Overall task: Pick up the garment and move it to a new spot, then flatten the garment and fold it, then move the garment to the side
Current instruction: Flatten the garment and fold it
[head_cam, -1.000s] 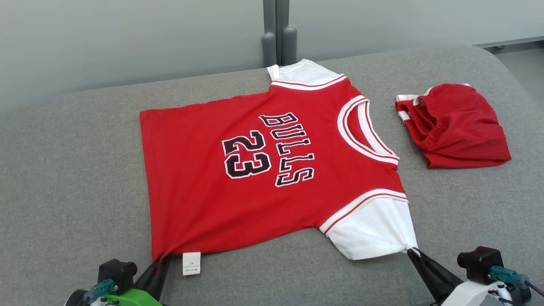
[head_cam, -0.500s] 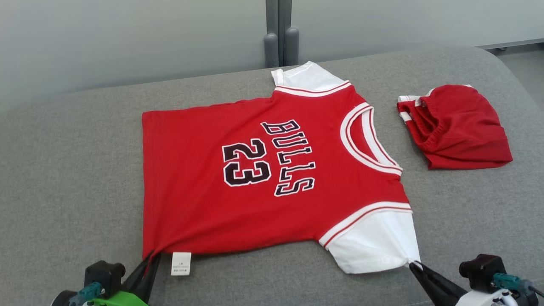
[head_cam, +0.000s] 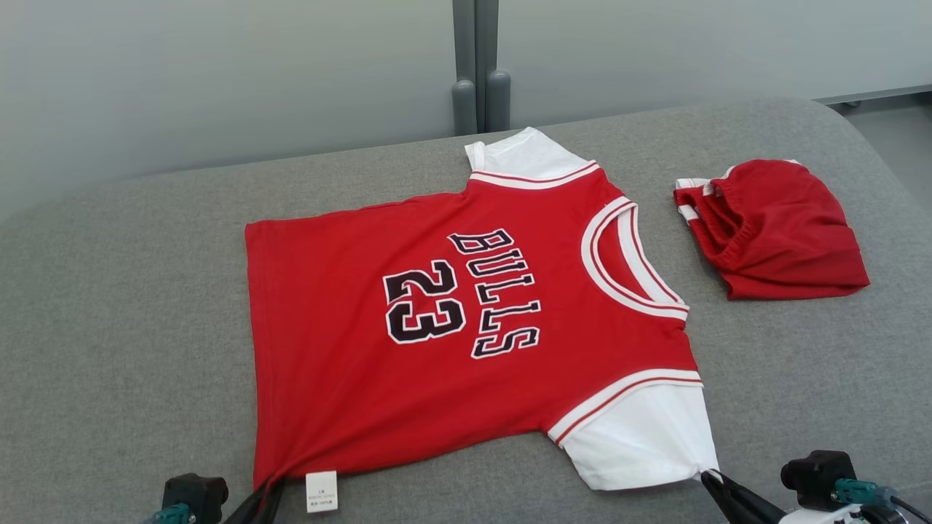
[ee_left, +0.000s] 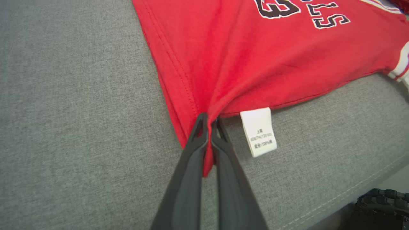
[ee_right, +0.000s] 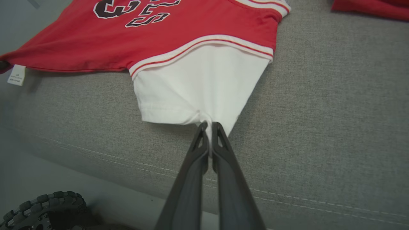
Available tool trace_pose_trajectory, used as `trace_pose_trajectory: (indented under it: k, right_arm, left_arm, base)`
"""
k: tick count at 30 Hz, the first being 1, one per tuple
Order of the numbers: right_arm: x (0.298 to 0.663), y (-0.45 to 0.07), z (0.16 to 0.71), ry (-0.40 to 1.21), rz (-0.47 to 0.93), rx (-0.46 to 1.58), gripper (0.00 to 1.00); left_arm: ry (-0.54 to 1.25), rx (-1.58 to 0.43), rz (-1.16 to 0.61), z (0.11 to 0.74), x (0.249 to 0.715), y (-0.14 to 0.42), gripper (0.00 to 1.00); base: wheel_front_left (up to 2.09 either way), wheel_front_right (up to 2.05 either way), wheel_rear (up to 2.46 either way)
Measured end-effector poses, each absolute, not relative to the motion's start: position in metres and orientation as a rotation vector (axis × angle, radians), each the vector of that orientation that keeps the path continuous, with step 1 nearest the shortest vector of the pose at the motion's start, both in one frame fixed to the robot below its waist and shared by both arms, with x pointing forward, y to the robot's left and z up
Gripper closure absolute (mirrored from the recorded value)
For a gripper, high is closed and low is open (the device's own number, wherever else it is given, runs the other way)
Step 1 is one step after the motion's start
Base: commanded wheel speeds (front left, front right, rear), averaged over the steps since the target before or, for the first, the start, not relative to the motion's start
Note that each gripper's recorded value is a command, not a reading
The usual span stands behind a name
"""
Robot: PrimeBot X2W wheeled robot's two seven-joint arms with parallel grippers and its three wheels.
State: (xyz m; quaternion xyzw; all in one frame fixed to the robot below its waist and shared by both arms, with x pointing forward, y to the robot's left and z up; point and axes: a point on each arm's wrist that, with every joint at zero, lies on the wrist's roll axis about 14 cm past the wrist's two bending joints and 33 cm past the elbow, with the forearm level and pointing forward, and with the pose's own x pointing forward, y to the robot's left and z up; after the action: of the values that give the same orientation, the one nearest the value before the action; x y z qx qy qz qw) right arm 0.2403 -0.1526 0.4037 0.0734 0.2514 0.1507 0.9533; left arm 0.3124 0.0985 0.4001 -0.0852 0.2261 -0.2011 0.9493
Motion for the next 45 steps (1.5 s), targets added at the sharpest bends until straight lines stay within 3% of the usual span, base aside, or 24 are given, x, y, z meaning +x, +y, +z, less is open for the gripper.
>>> trace_pose_trajectory:
  k: [5,6,7,9,10,11,12,15,16,21,31,45]
  right_arm:
    - [0.242,-0.143,0.399,0.516,0.318,0.163,1.0]
    - [0.241,-0.142,0.397,0.523,0.321,0.162,1.0]
    - [0.241,-0.142,0.395,0.527,0.321,0.161,1.0]
    - [0.242,-0.142,0.393,0.528,0.317,0.164,0.89]
    - [0.241,-0.14,0.391,0.534,0.318,0.167,0.71]
    - [0.24,-0.139,0.389,0.542,0.318,0.171,0.57]
    - [0.24,-0.138,0.387,0.549,0.317,0.175,0.51]
    - [0.239,-0.139,0.382,0.562,0.309,0.178,0.04]
    - [0.239,-0.141,0.381,0.564,0.304,0.178,0.0]
    - [0.236,-0.152,0.373,0.594,0.283,0.16,0.0]
    - [0.236,-0.178,0.376,0.583,0.284,0.051,0.0]
    - [0.303,-0.192,0.454,0.247,0.223,-0.021,0.0]
  left_arm:
    - [0.495,-0.167,-0.401,0.393,0.309,0.1,1.0]
    - [0.499,-0.169,-0.401,0.392,0.309,0.099,0.95]
    - [0.508,-0.171,-0.402,0.391,0.308,0.098,0.84]
    - [0.517,-0.177,-0.404,0.389,0.307,0.095,0.22]
    - [0.525,-0.176,-0.404,0.387,0.307,0.095,0.0]
    - [0.529,-0.175,-0.404,0.386,0.307,0.095,0.0]
    - [0.533,-0.173,-0.404,0.385,0.308,0.095,0.0]
    - [0.545,-0.164,-0.394,0.382,0.313,0.097,0.0]
    - [0.547,-0.162,-0.393,0.382,0.313,0.097,0.0]
    - [0.553,-0.159,-0.37,0.379,0.317,0.103,0.0]
    - [0.364,-0.223,-0.4,0.425,0.342,0.086,0.0]
    - [0.13,-0.295,-0.434,0.487,0.363,0.053,0.0]
  base:
    - [0.0,0.0,0.0]
    - [0.0,0.0,0.0]
    - [0.0,0.0,0.0]
    - [0.0,0.0,0.0]
    - [0.0,0.0,0.0]
    - [0.0,0.0,0.0]
    - [0.0,0.0,0.0]
    - [0.0,0.0,0.0]
    - [0.0,0.0,0.0]
    - [0.0,0.0,0.0]
    - [0.0,0.0,0.0]
    - [0.0,0.0,0.0]
